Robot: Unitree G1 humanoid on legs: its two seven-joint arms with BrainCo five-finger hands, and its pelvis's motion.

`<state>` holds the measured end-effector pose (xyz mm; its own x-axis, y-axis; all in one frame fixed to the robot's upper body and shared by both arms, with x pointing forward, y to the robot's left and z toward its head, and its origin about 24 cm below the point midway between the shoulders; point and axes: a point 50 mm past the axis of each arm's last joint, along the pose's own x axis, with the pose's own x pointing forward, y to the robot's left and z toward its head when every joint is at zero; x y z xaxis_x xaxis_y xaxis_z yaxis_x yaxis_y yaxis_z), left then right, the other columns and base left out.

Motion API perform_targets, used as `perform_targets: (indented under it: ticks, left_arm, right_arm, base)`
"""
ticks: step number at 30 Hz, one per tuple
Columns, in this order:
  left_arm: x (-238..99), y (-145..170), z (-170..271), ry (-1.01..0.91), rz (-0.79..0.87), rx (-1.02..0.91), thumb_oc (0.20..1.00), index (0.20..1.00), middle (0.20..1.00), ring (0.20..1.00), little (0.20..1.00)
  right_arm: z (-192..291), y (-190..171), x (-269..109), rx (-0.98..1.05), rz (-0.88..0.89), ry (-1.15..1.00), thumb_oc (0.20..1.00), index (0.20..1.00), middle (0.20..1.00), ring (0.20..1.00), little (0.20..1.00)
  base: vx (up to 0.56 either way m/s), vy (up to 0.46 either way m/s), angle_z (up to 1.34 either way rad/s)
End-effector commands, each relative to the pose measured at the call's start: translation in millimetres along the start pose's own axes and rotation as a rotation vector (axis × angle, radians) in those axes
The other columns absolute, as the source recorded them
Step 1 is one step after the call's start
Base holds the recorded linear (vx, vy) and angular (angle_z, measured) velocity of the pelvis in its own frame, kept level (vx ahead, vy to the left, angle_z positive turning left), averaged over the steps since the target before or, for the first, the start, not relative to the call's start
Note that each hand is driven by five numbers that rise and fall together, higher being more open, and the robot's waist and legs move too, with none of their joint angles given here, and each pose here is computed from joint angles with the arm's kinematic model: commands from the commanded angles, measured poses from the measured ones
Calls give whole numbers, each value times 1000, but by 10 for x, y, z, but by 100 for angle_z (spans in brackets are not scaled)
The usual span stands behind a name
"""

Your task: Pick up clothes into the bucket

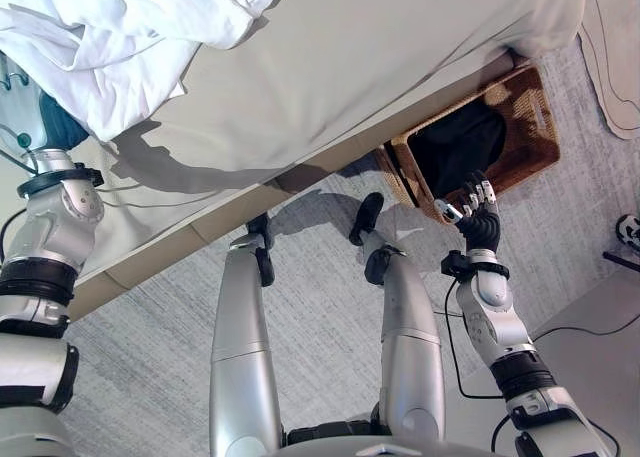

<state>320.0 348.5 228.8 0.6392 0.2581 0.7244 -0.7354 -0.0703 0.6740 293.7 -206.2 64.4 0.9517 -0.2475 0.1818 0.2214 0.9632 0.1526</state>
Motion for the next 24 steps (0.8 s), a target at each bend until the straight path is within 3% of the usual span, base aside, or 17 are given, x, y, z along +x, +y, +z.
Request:
perform_targets:
  ticks: [1,7,8,9,10,24]
  left_arm:
    - [190,91,331,-183,47,23,1000,1000,1000,1000,1000]
    - [160,-35,414,-266,-94,93,1000,1000,1000,1000,1000]
    - [162,-44,455,-287,-111,88,674,674,674,674,674]
    - [170,-41,481,-299,-122,81,464,464,464,464,464]
    - [169,-43,499,-308,-130,71,200,200,200,200,200]
    - [-251,-382,399,-226,-288,-54,200,200,200,200,200]
  right_arm:
    - [72,-118,-29,5,-7,-56,1000,1000,1000,1000,1000]
    - [106,-144,8,3,-12,-68,1000,1000,1000,1000,1000]
    - [112,-154,15,-4,-15,-70,1000,1000,1000,1000,1000]
    - [116,-157,20,-6,-17,-71,1000,1000,1000,1000,1000]
    - [117,-152,24,-7,-14,-71,1000,1000,1000,1000,1000]
    - [33,-181,-19,-8,-23,-29,1000,1000,1000,1000,1000]
  base:
    - [0,0,0]
    - [0,0,0]
    - [0,0,0]
    - [0,0,0]
    - [0,0,0]
    - [1,2,-2]
